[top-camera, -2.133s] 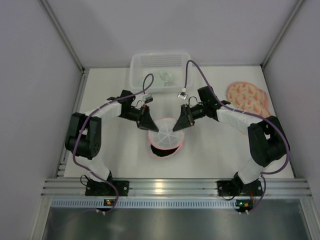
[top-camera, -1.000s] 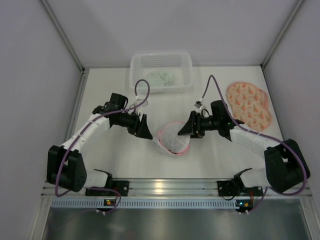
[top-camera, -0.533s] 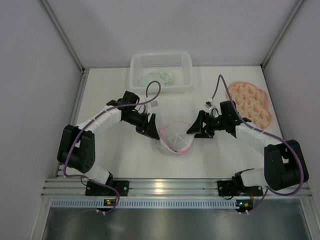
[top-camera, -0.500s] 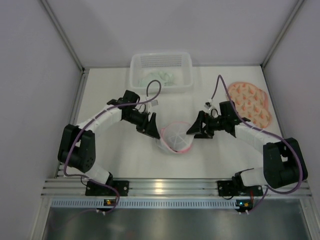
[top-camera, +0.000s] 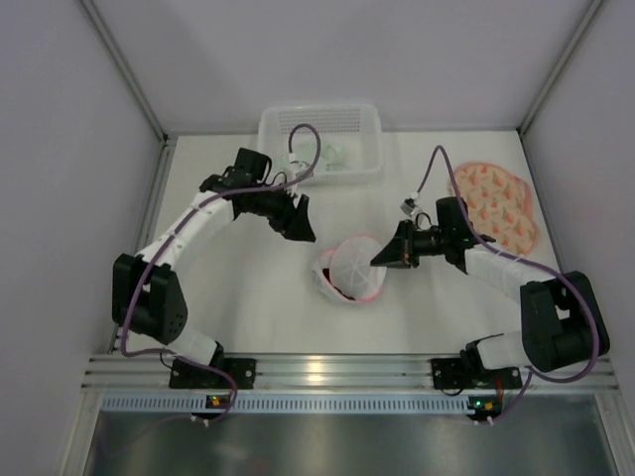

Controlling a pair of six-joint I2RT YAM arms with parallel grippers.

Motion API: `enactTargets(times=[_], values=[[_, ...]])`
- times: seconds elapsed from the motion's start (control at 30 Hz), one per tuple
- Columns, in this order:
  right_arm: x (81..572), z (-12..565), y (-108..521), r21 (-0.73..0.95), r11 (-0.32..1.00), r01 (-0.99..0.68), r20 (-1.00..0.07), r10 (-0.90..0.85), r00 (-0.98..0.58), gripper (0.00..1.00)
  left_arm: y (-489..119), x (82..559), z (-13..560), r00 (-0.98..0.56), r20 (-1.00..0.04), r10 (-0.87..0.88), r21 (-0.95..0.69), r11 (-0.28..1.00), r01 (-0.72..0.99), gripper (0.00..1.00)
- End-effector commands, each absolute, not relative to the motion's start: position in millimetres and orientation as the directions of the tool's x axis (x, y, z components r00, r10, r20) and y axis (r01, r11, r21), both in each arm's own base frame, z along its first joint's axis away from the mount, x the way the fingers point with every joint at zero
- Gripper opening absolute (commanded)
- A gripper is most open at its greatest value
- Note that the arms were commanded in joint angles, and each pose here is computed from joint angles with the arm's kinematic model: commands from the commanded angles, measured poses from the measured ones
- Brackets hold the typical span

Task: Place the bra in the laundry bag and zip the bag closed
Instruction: Zip the zipper on the laundry bag.

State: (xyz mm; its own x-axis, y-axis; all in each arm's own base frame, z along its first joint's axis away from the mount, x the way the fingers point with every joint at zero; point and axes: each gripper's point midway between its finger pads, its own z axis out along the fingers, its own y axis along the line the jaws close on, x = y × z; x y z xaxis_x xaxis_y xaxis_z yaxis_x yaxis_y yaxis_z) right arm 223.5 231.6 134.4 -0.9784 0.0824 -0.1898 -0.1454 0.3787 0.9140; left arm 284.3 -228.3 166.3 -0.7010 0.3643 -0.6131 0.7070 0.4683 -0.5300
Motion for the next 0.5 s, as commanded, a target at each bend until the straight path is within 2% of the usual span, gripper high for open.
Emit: enactTargets(times=[0.0,0.03,0.07,0.1,0.17,0.2,0.37,0.47], values=[[219.5,152.4,238.4,0.926,0.330,-0.184,-0.220,0.076,-0.973,0.00,-256.3,275.3,249.2,-0.250,-0.849,0.465,-0.121,0.290,0.949,0.68],[218.1,150.9,240.5,0.928,0.331,-0.173,-0.208,0.073,-0.975,0.00,-254.8,270.4,242.4,-0.220,-0.813,0.539,-0.057,0.302,0.952,0.68],[218.4,151.7,242.0,0.930,0.330,-0.164,-0.198,0.074,-0.977,0.00,-265.0,263.7,248.5,-0.117,-0.804,0.584,0.032,0.239,0.971,0.68],[218.0,150.9,243.6,0.934,0.328,-0.144,-0.179,0.077,-0.981,0.00,-288.6,237.3,247.5,-0.034,-0.785,0.619,0.069,0.142,0.987,0.67],[215.6,145.4,248.3,0.936,0.333,-0.117,-0.147,0.064,-0.987,0.00,-298.6,221.0,233.3,0.035,-0.714,0.700,0.126,0.079,0.989,0.66],[215.2,143.7,249.2,0.937,0.335,-0.098,-0.127,0.066,-0.990,0.00,-312.5,199.8,226.4,0.099,-0.689,0.718,0.143,0.000,0.990,0.65],[218.3,133.3,254.4,0.935,0.354,-0.013,-0.046,0.085,-0.995,0.00,-328.4,173.1,195.8,0.317,-0.521,0.793,0.283,-0.189,0.940,0.64],[222.4,117.5,253.9,0.885,0.453,0.106,0.055,0.125,-0.991,0.00,-343.7,158.7,186.1,0.417,-0.401,0.815,0.332,-0.295,0.896,0.63]])
